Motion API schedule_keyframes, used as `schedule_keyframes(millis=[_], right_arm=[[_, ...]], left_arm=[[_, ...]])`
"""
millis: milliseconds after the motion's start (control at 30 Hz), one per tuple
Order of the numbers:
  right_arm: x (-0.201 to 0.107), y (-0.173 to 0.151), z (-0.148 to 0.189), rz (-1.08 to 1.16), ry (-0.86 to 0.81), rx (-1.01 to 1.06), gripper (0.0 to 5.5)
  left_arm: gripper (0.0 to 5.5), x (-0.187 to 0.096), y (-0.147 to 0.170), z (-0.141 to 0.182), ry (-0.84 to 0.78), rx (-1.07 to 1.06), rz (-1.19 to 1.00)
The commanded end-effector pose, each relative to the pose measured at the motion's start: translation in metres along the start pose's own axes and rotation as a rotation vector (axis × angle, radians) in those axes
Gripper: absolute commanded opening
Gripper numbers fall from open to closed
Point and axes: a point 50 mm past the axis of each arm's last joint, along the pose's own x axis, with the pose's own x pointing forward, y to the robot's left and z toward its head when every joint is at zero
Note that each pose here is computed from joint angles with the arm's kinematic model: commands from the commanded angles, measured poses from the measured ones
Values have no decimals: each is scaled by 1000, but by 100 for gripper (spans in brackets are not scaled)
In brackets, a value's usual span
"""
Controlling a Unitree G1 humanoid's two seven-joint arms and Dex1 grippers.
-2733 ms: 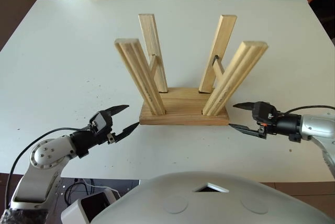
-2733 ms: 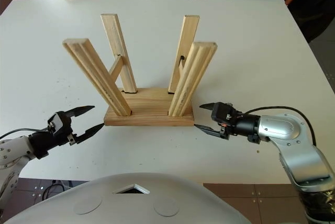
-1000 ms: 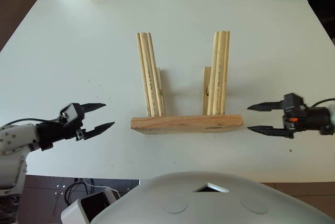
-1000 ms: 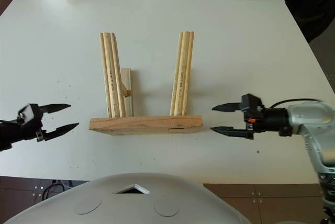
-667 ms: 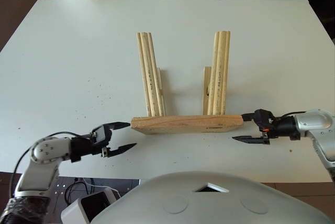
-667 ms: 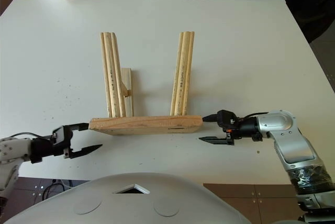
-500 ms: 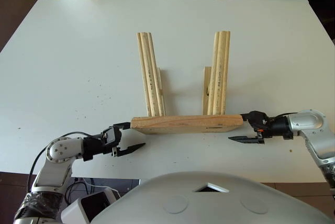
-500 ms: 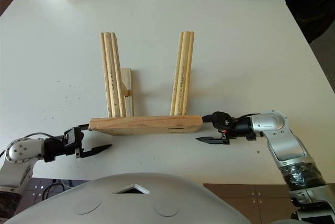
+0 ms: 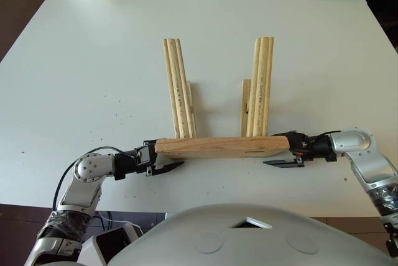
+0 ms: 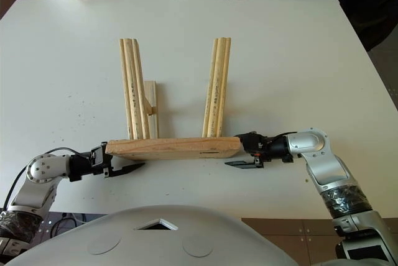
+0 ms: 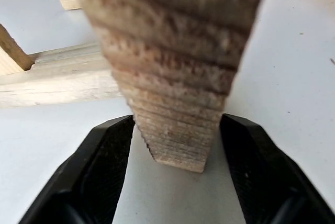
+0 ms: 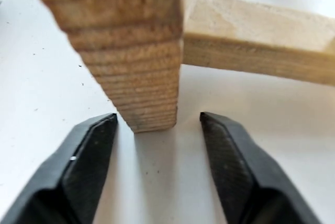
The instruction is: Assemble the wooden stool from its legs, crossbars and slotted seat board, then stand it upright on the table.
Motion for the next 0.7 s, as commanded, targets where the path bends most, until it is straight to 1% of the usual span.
schedule_keyframes(millis=[33,200,267,533,700], right_arm=[[0,-1,-5,3,47,-4,226],[2,1,-4,6,38,-2,156],[2,0,-4,6,33,-1,130],[-3,-1,4,-32,-19,29,126],[-14,7,17,-98,-66,100,126]], left_arm=[[219,-8,-2,-10,79,-24,-25],[152,-6,-1,-9,75,-12,-45],[149,-5,0,-9,71,-10,-43],[148,-3,7,-1,49,7,15],[148,-6,5,18,10,7,64]])
